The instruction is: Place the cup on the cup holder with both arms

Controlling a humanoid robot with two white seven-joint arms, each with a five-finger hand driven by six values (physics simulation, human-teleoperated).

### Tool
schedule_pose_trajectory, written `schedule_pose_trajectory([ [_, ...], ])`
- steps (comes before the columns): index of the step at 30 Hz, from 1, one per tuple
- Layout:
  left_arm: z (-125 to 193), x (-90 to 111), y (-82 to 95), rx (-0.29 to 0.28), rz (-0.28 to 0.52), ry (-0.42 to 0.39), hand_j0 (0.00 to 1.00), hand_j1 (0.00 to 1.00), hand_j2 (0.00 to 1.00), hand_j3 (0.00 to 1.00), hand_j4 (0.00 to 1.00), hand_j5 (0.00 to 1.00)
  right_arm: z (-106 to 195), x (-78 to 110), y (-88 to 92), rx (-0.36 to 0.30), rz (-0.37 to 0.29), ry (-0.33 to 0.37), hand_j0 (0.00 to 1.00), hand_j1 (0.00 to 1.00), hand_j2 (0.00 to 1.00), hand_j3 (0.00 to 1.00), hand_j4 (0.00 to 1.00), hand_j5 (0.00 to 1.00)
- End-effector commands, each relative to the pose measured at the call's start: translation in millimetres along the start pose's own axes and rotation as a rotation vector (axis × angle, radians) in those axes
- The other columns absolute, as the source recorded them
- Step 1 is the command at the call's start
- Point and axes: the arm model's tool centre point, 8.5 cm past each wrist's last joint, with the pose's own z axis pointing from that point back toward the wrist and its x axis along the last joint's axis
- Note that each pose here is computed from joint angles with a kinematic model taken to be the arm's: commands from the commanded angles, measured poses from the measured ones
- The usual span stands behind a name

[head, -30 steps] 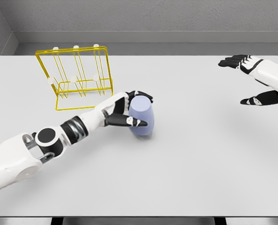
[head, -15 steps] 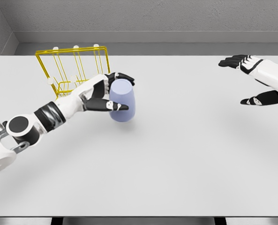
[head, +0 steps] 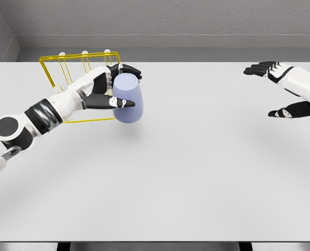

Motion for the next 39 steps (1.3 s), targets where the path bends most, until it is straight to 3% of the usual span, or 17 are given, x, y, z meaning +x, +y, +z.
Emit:
schedule_pose_trajectory([
  [1, 0.2, 1.0, 1.1, 0.004, 0.011, -0.002, 0.65, 0.65, 0.65, 0.65, 0.65, 0.65, 0.2, 0.0, -0.7, -0.004, -0.006, -0.001, 1.0, 1.0, 1.0, 1.0, 1.0, 1.0],
  [12, -0.8, 19.5, 5.6, -0.001, -0.011, -0.032, 0.65, 0.65, 0.65, 0.65, 0.65, 0.65, 0.4, 0.0, -0.1, -0.003, -0.007, 0.0, 1.0, 1.0, 1.0, 1.0, 1.0, 1.0],
  [20, 5.2, 35.3, 22.1, 0.028, -0.051, -0.059, 0.66, 0.66, 0.66, 0.66, 0.66, 0.66, 0.4, 0.0, -0.1, -0.003, -0.007, 0.0, 1.0, 1.0, 1.0, 1.0, 1.0, 1.0],
  [39, 21.9, 30.0, 55.8, 0.124, -0.071, -0.042, 0.66, 0.66, 0.66, 0.66, 0.66, 0.66, 0.4, 0.0, -0.1, -0.003, -0.007, 0.0, 1.0, 1.0, 1.0, 1.0, 1.0, 1.0],
])
